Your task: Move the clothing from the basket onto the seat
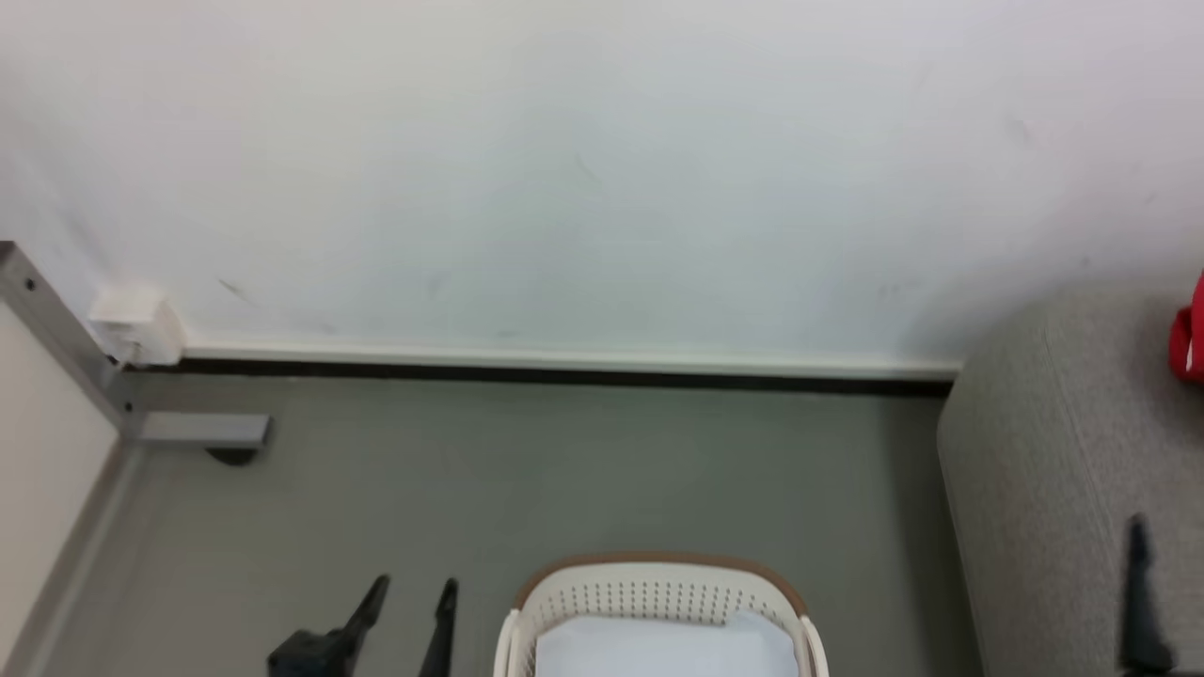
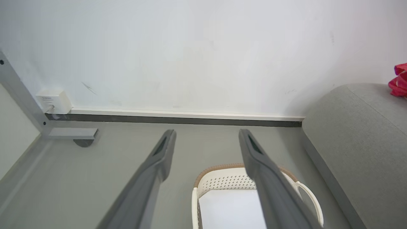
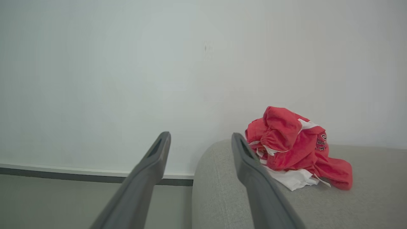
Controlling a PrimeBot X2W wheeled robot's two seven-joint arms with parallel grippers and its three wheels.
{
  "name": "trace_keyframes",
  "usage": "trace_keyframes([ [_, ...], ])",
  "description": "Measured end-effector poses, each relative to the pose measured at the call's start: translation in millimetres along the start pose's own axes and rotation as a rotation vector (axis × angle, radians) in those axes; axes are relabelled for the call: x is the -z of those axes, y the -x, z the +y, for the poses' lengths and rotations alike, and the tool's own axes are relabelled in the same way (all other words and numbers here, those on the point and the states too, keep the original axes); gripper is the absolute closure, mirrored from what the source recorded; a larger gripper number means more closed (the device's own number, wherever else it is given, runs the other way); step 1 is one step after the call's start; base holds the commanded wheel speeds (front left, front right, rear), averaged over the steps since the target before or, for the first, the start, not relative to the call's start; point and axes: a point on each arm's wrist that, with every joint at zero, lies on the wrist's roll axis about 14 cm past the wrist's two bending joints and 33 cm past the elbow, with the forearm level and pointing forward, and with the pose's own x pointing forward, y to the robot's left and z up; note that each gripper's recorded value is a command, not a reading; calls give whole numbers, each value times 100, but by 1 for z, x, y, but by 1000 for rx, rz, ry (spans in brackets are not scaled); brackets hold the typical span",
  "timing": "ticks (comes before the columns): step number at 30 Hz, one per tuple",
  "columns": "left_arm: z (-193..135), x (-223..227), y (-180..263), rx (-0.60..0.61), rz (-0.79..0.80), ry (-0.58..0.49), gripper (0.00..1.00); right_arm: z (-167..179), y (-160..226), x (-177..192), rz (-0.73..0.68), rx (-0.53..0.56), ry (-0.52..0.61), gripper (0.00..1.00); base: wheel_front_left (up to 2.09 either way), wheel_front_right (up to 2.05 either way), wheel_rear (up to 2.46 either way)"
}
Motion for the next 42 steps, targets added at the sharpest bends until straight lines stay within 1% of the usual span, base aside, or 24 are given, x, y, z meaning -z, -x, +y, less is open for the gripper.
trace_keyframes([
  [4, 21, -6, 17, -79, -29, 8, 0, 37, 14, 1, 7, -102, -29, 0, 0, 0, 0],
  [7, 27, -5, 27, -108, -34, 15, 0, 54, 24, 9, 36, -155, -38, 0, 0, 0, 0],
  [9, 32, -6, 32, -128, -42, 6, 0, 62, 30, 17, 63, -171, -82, 0, 0, 0, 0],
  [13, 34, -6, 38, -145, -53, 2, 0, 66, 39, 31, 110, -178, -107, 0, 0, 0, 0],
  [20, 31, -7, 43, -136, -64, -5, 0, 66, 44, 44, 155, -180, -105, 0, 0, 0, 0],
  [41, 23, -11, 39, -87, -83, 11, 0, 64, 49, 56, 196, -167, -124, 0, 0, 0, 0],
  [42, 22, -9, 40, -84, -77, 13, 100, 64, 49, 58, 202, -166, -125, 100, 0, 0, 0],
])
